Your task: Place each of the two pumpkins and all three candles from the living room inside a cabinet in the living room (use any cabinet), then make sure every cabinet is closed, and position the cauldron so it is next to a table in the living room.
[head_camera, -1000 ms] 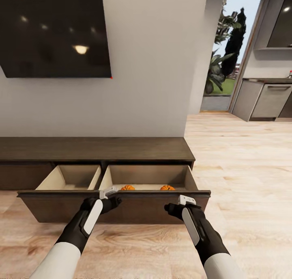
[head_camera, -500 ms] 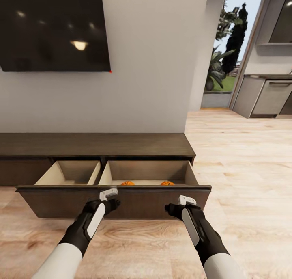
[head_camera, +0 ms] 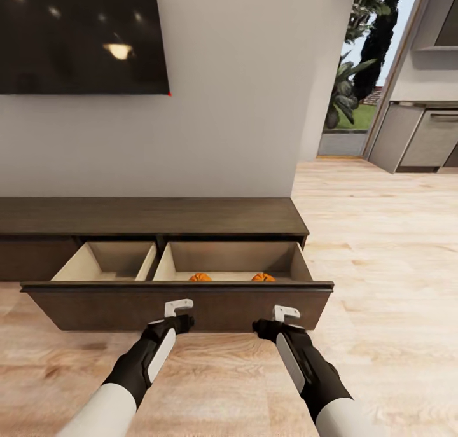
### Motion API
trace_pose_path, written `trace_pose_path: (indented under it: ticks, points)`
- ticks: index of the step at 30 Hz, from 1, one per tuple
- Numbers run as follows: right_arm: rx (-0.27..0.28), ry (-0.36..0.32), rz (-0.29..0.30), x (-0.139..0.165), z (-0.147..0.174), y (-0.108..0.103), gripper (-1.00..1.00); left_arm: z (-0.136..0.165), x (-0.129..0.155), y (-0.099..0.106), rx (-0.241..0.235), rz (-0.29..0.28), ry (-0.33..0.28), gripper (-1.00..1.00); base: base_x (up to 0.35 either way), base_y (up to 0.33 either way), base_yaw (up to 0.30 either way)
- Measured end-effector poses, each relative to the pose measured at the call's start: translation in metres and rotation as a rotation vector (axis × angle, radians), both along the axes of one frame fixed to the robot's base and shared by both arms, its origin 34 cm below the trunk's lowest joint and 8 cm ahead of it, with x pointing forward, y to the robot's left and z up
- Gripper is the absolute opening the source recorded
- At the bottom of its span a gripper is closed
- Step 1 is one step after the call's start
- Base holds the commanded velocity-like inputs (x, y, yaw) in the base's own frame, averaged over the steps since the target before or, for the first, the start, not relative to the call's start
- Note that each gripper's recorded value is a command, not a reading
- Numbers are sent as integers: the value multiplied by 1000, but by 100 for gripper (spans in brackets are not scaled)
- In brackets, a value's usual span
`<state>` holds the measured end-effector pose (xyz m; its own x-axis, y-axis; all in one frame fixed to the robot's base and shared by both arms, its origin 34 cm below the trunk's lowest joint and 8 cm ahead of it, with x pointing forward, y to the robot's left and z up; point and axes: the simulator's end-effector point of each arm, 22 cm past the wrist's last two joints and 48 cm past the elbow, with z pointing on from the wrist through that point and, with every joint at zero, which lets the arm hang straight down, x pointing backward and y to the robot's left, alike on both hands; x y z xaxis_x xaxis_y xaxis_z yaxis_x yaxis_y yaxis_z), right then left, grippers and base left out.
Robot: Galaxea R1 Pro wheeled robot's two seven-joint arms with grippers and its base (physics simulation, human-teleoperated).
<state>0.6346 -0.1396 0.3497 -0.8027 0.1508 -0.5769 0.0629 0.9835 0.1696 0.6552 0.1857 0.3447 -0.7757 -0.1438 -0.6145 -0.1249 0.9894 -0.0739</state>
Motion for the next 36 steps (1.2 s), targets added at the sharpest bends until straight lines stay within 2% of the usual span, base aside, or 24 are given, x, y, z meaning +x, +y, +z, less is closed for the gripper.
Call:
trace_pose_path:
  ticks: [6,22,29,36]
  points:
    - [-4,6,1,-1,-12,0,100,-14,-3,-1,1,-1,15,100,0,0,0]
    - [-4,-1,-1,0,-12,-1,100,-14,-3,-1,-1,-2,15,100,18,7,0]
    - [-3,-82,-27,13,-2,-5,100,-13,-2,0,0,-2,13,100,137,55,0]
    - [-6,-110,-43,16,-6,-9,100,-18,-4,-1,-1,-3,21,100,11,4,0]
